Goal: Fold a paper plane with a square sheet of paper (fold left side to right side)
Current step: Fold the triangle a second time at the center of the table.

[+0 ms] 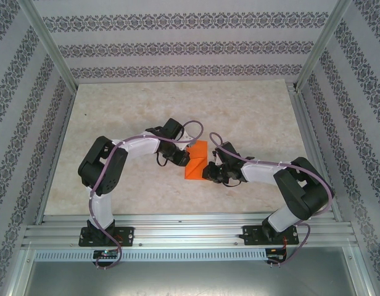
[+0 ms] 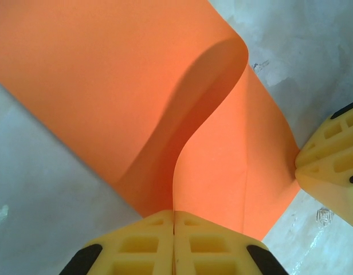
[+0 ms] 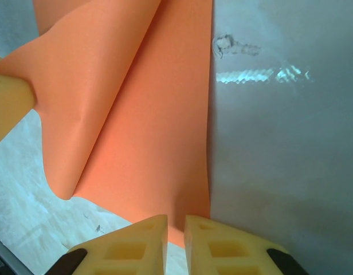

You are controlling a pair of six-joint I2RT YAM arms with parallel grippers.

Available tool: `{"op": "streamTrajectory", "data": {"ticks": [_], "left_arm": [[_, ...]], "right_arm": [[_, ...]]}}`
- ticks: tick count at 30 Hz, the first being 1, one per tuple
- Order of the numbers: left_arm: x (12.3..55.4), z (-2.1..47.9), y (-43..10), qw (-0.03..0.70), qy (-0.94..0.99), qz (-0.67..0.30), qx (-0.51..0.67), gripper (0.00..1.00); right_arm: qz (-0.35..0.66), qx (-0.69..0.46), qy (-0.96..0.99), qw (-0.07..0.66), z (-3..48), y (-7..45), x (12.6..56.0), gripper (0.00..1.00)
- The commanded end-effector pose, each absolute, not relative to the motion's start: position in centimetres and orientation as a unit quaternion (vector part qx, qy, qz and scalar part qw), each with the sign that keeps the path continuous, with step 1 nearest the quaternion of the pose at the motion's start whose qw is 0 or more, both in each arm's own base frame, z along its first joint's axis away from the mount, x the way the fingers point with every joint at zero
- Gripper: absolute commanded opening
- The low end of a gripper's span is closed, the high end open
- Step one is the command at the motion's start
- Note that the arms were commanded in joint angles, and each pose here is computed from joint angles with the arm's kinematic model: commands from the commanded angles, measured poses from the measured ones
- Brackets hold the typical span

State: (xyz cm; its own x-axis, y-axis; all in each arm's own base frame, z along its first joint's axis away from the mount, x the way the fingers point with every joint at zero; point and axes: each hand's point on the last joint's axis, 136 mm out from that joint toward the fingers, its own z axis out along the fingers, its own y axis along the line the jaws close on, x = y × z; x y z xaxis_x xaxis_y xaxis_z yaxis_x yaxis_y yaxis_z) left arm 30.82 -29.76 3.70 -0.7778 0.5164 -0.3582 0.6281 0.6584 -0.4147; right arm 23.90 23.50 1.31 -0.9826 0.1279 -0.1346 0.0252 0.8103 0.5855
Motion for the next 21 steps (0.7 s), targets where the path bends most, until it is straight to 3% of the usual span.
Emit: {"op": "streamTrajectory", "data": {"ticks": [1, 21], "left_arm": [[31.52, 3.92, -29.74, 0.109, 0.900, -0.268, 0.326, 0.09], [31.80, 3.18, -29.79, 0.099, 0.902, -0.262, 0.329, 0.09]], "right_arm": [[0.268, 0.034, 0.960, 0.070, -0.24, 22.61, 23.01, 0.17], [0.264, 0.033, 0.962, 0.069, -0.42, 22.52, 22.98, 0.17]]}}
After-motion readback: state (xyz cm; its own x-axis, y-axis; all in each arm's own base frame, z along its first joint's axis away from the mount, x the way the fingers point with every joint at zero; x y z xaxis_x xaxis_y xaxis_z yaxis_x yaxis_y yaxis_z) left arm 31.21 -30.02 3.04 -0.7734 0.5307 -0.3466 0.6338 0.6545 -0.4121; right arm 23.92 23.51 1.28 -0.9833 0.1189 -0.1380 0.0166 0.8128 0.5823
